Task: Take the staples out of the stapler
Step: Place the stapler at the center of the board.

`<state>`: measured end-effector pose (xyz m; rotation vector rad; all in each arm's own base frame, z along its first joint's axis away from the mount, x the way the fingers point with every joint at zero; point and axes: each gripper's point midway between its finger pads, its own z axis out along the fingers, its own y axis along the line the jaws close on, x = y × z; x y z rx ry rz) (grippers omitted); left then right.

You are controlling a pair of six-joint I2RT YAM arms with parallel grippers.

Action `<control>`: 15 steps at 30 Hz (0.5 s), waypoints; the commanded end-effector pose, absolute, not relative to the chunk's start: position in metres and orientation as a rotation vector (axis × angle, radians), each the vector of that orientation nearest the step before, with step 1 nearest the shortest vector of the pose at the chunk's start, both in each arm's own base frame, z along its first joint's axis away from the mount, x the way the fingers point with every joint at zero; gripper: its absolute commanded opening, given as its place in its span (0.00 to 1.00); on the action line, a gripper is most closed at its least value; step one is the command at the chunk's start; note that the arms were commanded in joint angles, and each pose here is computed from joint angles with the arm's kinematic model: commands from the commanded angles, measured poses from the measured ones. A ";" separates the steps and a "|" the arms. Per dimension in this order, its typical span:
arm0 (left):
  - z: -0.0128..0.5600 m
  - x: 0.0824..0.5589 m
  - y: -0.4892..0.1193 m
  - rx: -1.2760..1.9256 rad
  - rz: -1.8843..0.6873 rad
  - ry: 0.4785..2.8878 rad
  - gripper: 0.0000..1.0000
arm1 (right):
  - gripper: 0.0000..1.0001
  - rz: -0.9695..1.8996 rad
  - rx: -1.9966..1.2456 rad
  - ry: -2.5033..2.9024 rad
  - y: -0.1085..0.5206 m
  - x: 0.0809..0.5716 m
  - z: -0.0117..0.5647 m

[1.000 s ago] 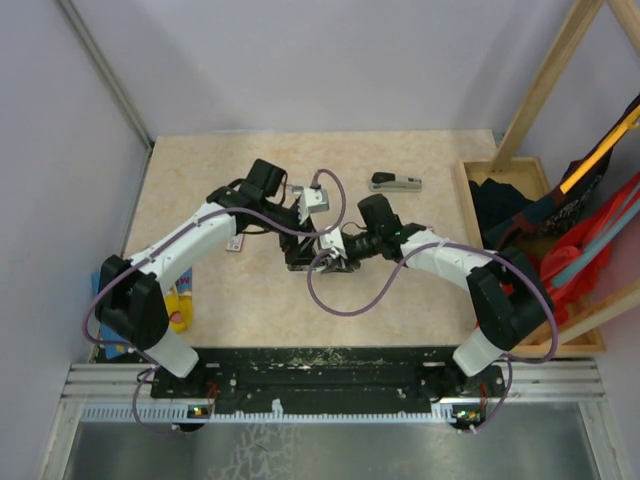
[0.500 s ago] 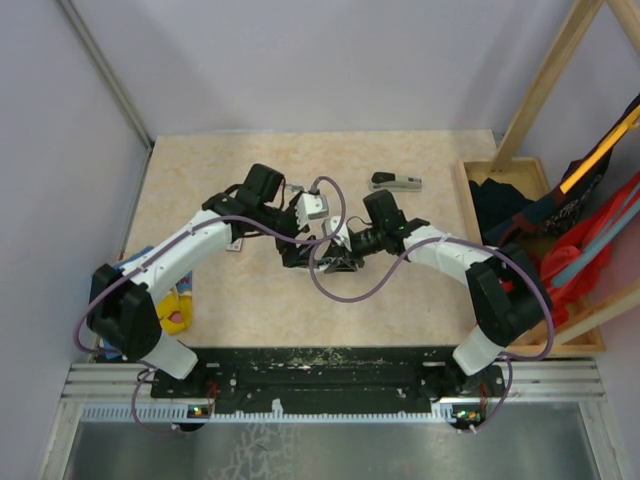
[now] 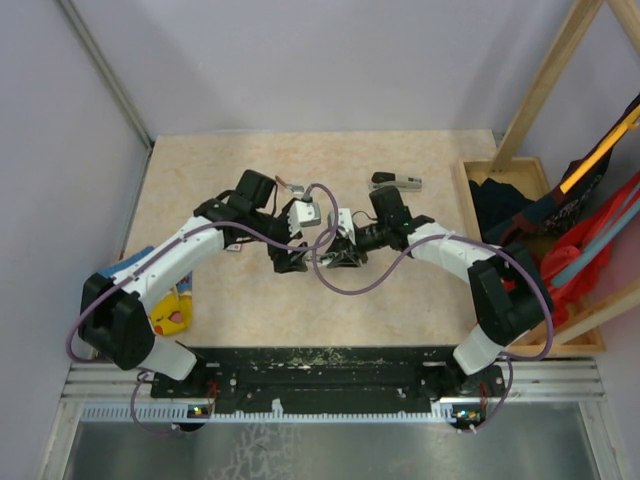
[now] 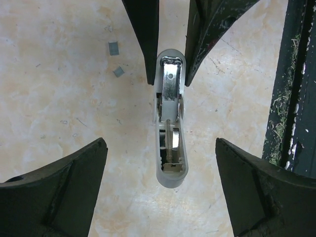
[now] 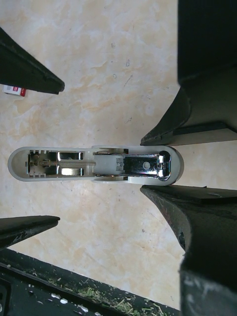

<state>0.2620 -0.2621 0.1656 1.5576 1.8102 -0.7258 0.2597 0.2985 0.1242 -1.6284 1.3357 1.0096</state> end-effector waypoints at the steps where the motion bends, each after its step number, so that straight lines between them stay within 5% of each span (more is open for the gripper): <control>1: 0.157 0.260 -0.251 1.564 -0.703 1.827 0.93 | 0.00 1.014 -1.600 1.219 0.306 0.268 0.159; 15: 0.149 0.266 -0.253 1.547 -0.710 1.850 0.76 | 0.00 1.010 -1.596 1.216 0.305 0.268 0.161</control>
